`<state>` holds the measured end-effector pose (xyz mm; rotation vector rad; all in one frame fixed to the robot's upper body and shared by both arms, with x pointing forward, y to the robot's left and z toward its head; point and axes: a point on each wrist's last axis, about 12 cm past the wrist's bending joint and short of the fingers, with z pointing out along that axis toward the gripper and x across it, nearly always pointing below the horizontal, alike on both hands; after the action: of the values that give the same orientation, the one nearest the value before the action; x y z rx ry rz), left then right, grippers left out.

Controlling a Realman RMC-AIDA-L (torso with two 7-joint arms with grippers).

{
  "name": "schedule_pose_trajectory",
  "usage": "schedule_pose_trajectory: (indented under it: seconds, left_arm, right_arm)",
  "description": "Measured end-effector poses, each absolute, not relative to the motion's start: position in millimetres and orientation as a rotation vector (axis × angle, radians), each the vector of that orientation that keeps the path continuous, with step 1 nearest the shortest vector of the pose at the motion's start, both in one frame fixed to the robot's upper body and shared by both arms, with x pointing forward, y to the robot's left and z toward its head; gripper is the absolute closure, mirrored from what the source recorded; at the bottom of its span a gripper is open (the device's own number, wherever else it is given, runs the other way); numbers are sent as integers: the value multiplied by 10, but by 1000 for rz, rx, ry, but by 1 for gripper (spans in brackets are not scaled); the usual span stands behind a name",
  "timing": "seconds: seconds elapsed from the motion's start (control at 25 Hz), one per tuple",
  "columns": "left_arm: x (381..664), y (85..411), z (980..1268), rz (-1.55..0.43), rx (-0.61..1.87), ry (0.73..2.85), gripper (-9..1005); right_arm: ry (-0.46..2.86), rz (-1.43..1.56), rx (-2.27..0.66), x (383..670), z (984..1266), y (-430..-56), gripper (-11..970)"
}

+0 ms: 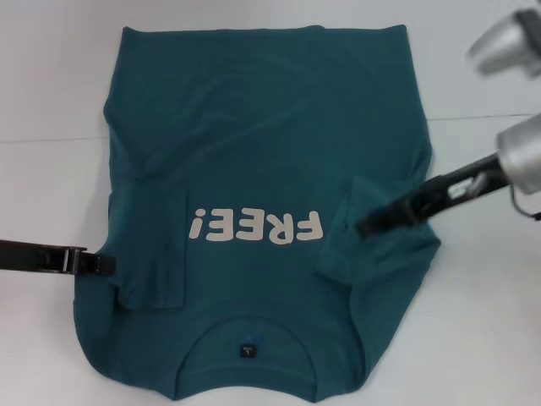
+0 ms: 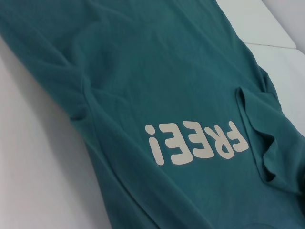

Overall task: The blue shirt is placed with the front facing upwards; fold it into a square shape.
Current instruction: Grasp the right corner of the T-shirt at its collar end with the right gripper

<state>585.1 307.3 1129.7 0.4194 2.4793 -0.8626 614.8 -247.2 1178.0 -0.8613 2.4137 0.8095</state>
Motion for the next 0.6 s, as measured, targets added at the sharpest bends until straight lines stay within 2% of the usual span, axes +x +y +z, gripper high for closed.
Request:
schedule_pose_trajectory:
  seconds: [0.16,0.28,0.4,0.6]
  left_arm:
    - [5844,3079,11291,-861,420,2481,966]
    - [5839,3081,11287,-859,426,2481,965]
    - [5846,3077,11290,-852,437,2479,965]
    - [5858,3064,11304,-849,456,2473,965]
  right_arm:
    - [2520,990,-394,6105,11818,-2738,655]
    - [2547,1100,-182,6009,11754,-2869,592]
    - [2561,1172,-36,5932,11664,-2955,374]
    - [2585,1302,149,5861,11544,-2937,181]
